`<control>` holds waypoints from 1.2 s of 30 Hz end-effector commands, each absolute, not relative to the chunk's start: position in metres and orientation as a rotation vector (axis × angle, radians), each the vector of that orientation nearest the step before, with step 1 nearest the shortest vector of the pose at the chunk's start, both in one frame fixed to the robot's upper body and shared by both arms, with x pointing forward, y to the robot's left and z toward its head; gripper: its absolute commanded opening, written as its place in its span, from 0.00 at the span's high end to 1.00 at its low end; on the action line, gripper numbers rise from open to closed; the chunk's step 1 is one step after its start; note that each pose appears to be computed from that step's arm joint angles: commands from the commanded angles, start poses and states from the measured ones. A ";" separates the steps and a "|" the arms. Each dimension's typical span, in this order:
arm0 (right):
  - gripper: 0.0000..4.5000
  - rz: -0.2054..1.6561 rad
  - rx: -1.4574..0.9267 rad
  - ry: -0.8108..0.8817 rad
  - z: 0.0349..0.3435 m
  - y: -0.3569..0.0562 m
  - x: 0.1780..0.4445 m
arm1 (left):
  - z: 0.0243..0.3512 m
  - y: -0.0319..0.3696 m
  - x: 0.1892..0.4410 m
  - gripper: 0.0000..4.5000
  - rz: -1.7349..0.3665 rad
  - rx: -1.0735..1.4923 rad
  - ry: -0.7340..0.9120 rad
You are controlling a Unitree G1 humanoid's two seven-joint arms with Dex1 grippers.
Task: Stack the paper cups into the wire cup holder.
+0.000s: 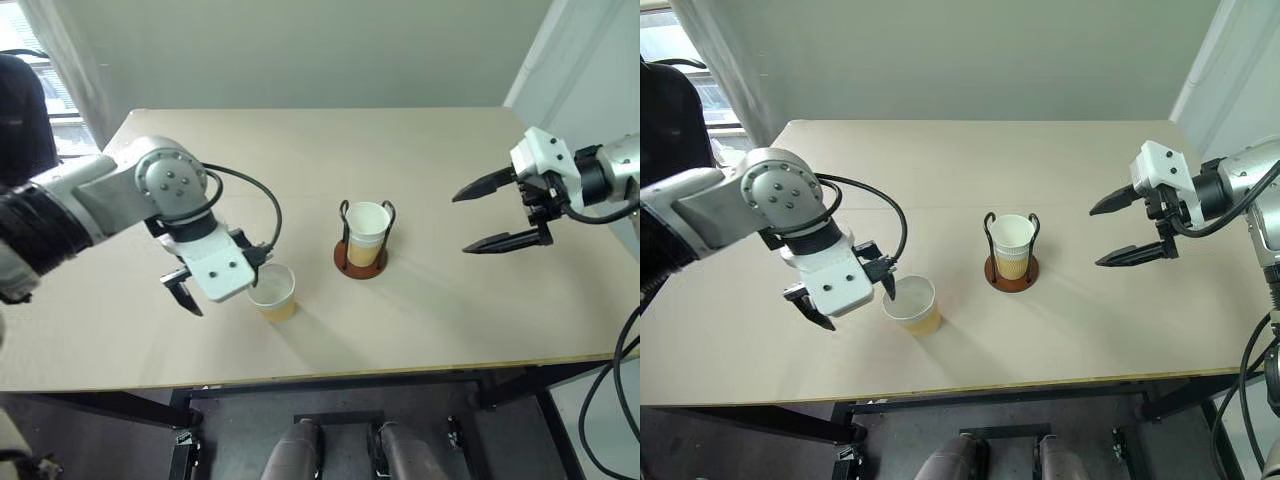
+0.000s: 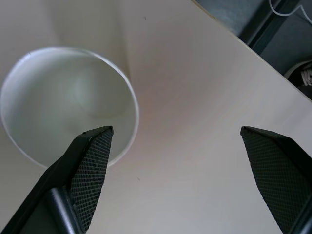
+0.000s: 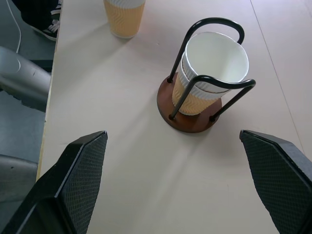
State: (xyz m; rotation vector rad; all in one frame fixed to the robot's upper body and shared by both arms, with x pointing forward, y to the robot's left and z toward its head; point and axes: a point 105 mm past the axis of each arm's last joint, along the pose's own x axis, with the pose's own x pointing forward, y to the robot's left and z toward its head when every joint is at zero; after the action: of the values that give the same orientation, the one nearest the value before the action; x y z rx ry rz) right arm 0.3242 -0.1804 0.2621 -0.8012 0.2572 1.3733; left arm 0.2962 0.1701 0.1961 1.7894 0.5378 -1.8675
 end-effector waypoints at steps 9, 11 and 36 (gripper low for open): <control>0.01 1.367 -0.831 0.219 0.275 -0.180 0.320 | 0.196 0.160 0.306 0.00 -1.832 1.865 0.428; 0.01 1.365 -0.832 0.218 0.275 -0.181 0.320 | 0.195 0.159 0.305 0.00 -1.835 1.863 0.428; 0.01 1.349 -0.815 0.173 0.271 -0.179 0.338 | 0.186 0.159 0.312 0.99 -1.851 1.873 0.402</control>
State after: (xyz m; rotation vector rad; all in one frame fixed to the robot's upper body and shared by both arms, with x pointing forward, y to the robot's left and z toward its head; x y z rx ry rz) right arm 0.3384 -0.1801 0.2541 -0.7843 0.2416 1.3636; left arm 0.3108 0.1575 0.1738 1.8741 0.4150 -1.8760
